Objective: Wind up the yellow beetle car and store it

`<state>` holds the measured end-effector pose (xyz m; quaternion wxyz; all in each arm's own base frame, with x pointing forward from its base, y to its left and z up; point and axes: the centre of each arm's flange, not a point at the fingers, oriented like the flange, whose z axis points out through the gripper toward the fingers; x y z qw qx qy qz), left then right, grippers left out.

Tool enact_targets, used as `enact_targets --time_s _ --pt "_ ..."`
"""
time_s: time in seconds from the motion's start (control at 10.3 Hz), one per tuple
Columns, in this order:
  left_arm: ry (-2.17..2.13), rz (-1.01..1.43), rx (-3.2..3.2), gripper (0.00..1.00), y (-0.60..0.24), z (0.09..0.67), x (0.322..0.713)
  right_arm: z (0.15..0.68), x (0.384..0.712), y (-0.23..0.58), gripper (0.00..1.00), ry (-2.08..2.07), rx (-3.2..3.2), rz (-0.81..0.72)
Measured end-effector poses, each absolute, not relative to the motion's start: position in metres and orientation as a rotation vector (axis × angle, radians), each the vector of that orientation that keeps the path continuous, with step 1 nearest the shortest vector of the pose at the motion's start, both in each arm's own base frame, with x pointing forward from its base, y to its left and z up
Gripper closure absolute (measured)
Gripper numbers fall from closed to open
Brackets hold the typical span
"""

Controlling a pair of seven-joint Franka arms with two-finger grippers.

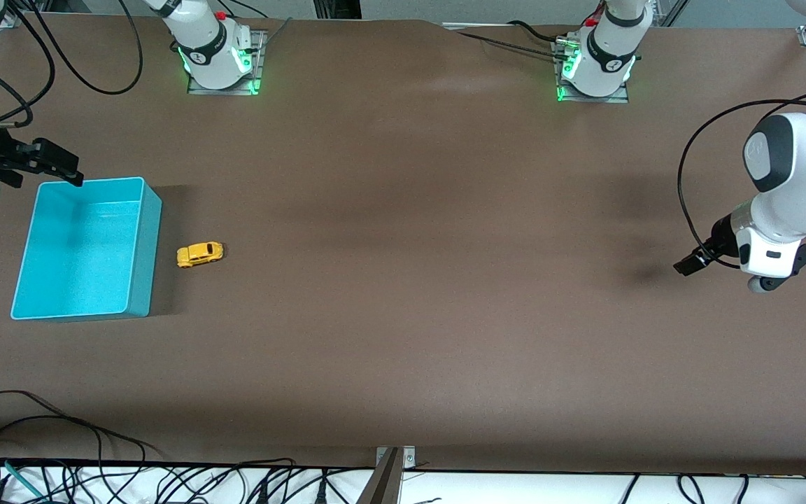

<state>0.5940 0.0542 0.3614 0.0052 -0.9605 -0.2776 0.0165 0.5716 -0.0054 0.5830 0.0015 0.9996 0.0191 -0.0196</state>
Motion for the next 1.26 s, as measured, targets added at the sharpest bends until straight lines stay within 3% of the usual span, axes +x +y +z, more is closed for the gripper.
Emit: enact_targets --time_s 0.58,1.26 --pt "-0.475 0.091 -3.085 0.0 0.04 0.431 0.601 0.564 0.579 0.015 0.0 0.112 3.141 -0.112" --pt "-0.367 0.129 -3.098 0.0 0.026 0.456 0.602 0.474 0.626 0.032 0.0 0.135 3.172 -0.163"
